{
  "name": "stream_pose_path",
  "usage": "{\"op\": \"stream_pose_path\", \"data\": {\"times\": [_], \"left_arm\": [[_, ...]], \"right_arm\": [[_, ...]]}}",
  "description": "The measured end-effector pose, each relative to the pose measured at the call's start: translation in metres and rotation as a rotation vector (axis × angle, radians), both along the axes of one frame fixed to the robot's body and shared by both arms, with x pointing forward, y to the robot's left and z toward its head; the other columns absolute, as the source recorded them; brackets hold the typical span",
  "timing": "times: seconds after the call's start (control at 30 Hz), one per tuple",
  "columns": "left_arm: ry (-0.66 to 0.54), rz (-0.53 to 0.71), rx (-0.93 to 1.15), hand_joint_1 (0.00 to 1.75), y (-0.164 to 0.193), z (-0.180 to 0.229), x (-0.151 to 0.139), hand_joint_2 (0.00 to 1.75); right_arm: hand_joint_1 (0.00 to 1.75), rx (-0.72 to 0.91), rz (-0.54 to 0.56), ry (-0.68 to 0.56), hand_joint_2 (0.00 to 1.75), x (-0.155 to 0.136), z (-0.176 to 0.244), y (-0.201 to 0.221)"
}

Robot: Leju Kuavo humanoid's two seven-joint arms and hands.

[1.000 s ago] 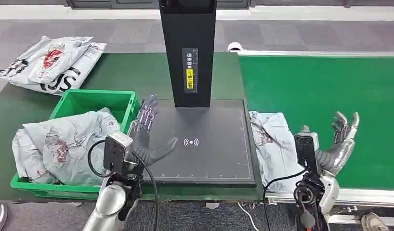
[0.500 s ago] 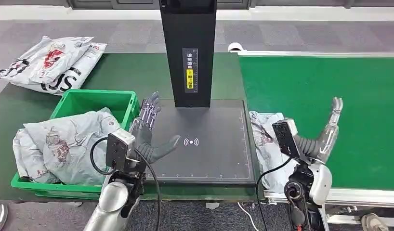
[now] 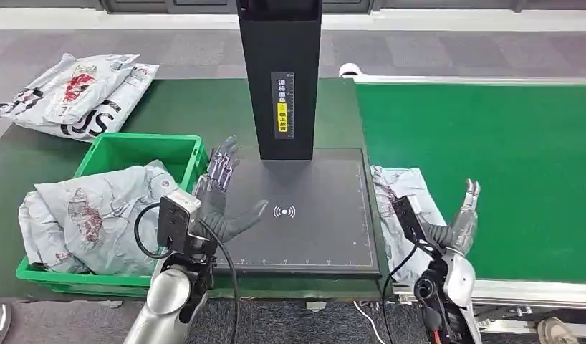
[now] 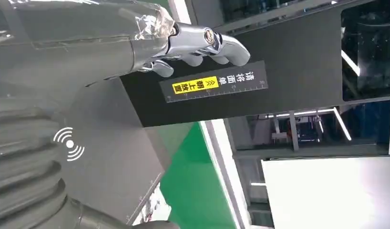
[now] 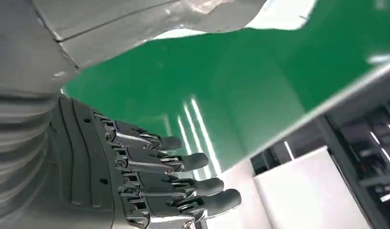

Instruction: Moved the parcel from conveyor to table for the left to box.

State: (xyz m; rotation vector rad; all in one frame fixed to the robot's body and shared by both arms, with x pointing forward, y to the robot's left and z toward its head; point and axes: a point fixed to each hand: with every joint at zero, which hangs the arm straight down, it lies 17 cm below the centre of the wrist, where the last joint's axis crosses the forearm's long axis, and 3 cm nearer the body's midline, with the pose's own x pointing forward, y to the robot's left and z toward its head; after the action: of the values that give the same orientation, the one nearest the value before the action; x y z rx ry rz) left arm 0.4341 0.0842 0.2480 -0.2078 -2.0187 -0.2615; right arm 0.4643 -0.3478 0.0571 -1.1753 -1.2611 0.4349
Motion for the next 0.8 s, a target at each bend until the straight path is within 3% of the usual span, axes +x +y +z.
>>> {"op": "stream_pose_path", "data": {"times": [0.27,0.8], "left_arm": [[0.001,0.000,0.000,0.00,0.000,0.000,0.001,1.75],[0.019,0.001,-0.009,0.00,0.005,-0.005,0.005,1.75]], "right_arm": [[0.00,-0.003,-0.018,0.068,1.75,-0.001,-0.020,-0.005],[0.00,0.039,-0.065,0.331,1.75,-0.024,-0.102,-0.021]]}}
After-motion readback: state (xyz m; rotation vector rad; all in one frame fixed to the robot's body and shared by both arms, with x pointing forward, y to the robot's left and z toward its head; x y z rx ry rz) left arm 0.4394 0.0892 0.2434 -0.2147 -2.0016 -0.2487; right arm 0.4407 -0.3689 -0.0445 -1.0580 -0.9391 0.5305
